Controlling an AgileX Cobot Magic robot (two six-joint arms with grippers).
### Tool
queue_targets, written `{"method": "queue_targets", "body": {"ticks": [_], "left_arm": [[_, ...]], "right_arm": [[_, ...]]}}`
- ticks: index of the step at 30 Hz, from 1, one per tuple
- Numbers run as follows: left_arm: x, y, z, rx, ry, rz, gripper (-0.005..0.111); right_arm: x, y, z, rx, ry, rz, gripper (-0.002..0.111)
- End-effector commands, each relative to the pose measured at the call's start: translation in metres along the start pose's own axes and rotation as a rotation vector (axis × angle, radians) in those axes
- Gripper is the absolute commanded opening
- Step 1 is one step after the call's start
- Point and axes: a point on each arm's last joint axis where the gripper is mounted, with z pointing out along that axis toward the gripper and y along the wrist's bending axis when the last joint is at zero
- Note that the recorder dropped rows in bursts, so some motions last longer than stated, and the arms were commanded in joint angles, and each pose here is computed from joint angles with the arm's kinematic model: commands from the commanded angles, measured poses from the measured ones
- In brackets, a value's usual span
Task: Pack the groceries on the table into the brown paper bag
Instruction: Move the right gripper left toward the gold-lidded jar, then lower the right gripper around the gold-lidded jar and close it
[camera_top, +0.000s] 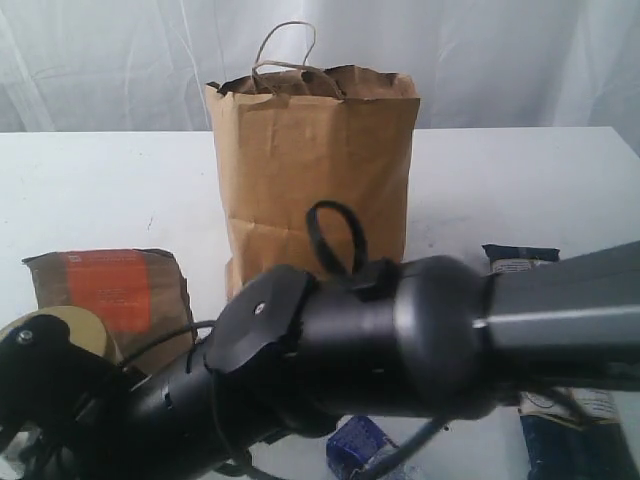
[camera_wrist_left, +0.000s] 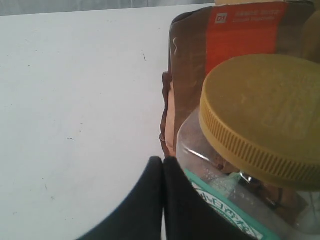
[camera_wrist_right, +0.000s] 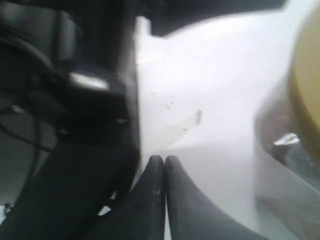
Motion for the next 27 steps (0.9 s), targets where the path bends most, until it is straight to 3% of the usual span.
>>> {"method": "queue_targets", "body": {"ticks": [1, 5, 9, 12, 15, 21, 27], "left_arm": [[0.001, -0.001, 0.000, 0.010, 0.000, -0.010, 0.000], [0.000, 0.000, 0.000, 0.005, -0.010, -0.010, 0.000], [-0.007, 0.000, 0.000, 0.004, -0.087, -0.129, 0.000], [-0.012, 0.003, -0.001, -0.015, -0.138, -0.154, 0.000], [-0.012, 0.003, -0.001, -0.015, -0.138, -0.154, 0.000], [-0.008, 0.000, 0.000, 0.008, -0.100, -0.160, 0.000], [-0.002, -0.008, 0.000, 0.099, -0.012, -0.361, 0.000]], "right_arm": [[-0.016, 0.021, -0.041, 0.008, 0.046, -0.089, 0.000], [-0.009, 0.005, -0.065, 0.287, 0.206, -0.079, 0.000], [0.001, -0.008, -0.076, 0.478, 0.326, -0.002, 0.000], [0.006, -0.015, -0.075, 0.528, 0.300, -0.005, 0.000], [0.011, -0.030, -0.071, 0.569, 0.148, 0.038, 0.000], [0.025, -0.074, -0.068, 0.642, -0.170, 0.450, 0.000], [0.021, -0.069, -0.063, 0.625, -0.198, 0.375, 0.000]]}}
